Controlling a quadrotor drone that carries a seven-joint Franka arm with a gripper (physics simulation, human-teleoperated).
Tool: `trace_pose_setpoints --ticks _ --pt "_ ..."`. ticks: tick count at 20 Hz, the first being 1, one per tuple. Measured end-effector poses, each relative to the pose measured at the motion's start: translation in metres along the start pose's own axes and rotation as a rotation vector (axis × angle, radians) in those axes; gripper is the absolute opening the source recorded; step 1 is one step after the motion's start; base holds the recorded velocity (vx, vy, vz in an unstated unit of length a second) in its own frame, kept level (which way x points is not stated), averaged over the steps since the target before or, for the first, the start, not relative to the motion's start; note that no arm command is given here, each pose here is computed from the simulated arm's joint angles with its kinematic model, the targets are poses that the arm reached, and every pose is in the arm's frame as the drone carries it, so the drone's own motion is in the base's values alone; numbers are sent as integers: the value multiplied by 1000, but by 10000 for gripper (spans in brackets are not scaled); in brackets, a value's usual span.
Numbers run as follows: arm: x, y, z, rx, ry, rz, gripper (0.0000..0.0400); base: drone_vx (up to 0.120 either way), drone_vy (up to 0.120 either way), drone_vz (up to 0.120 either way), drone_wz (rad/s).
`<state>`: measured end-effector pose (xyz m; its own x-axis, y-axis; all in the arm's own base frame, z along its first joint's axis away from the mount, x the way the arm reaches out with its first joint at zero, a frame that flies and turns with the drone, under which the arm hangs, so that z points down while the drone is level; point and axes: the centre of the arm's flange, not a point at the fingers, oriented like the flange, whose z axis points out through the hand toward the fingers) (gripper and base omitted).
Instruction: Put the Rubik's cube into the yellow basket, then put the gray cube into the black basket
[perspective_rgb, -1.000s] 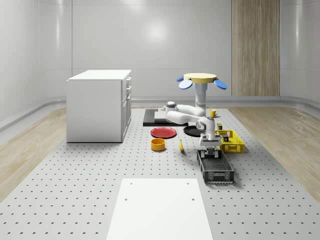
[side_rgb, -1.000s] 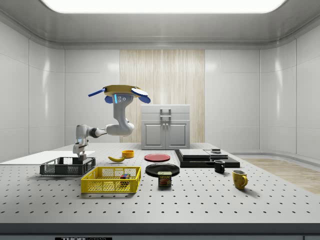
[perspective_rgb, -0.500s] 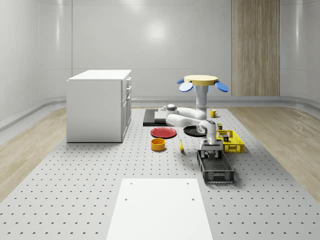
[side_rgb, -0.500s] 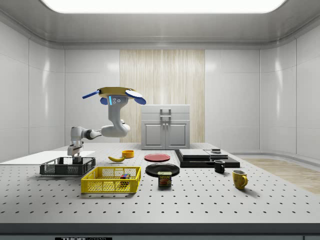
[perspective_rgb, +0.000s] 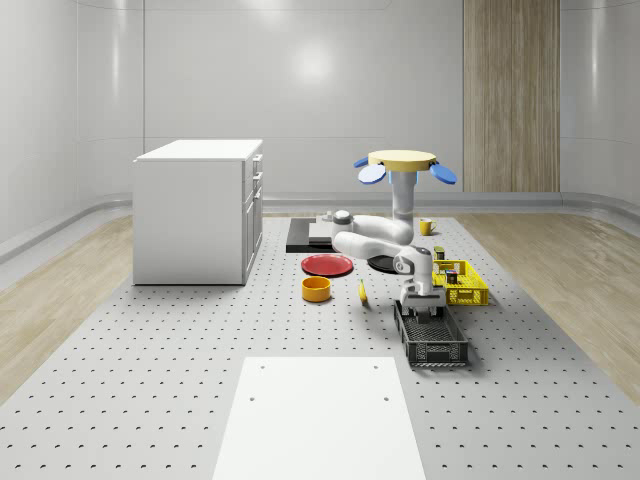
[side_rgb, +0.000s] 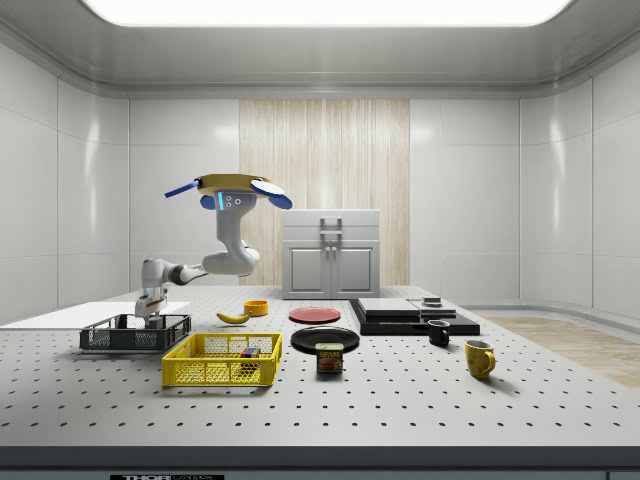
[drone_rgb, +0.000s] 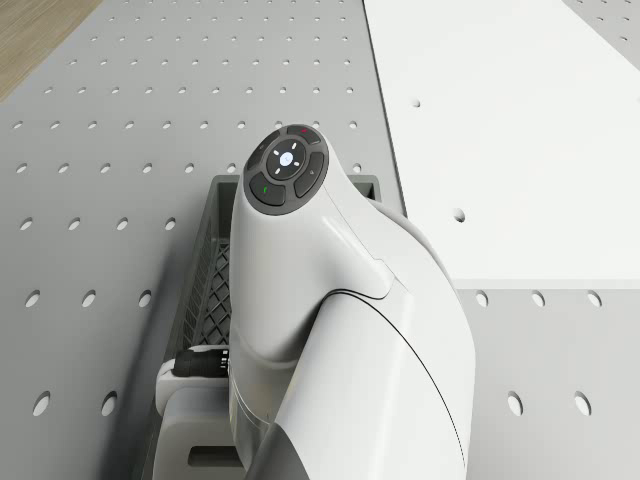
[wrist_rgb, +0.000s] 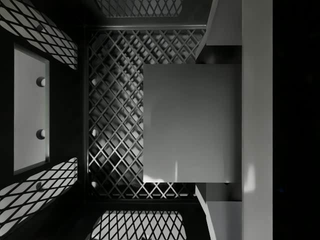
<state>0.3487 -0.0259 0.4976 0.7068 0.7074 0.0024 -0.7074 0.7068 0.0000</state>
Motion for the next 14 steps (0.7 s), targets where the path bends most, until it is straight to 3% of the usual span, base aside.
trace_pose_setpoints --ticks 9,14 --pt "0 0 20 0 0 0 250 0 0 0 0" --pt "0 0 18 0 0 0 353 0 0 0 0"
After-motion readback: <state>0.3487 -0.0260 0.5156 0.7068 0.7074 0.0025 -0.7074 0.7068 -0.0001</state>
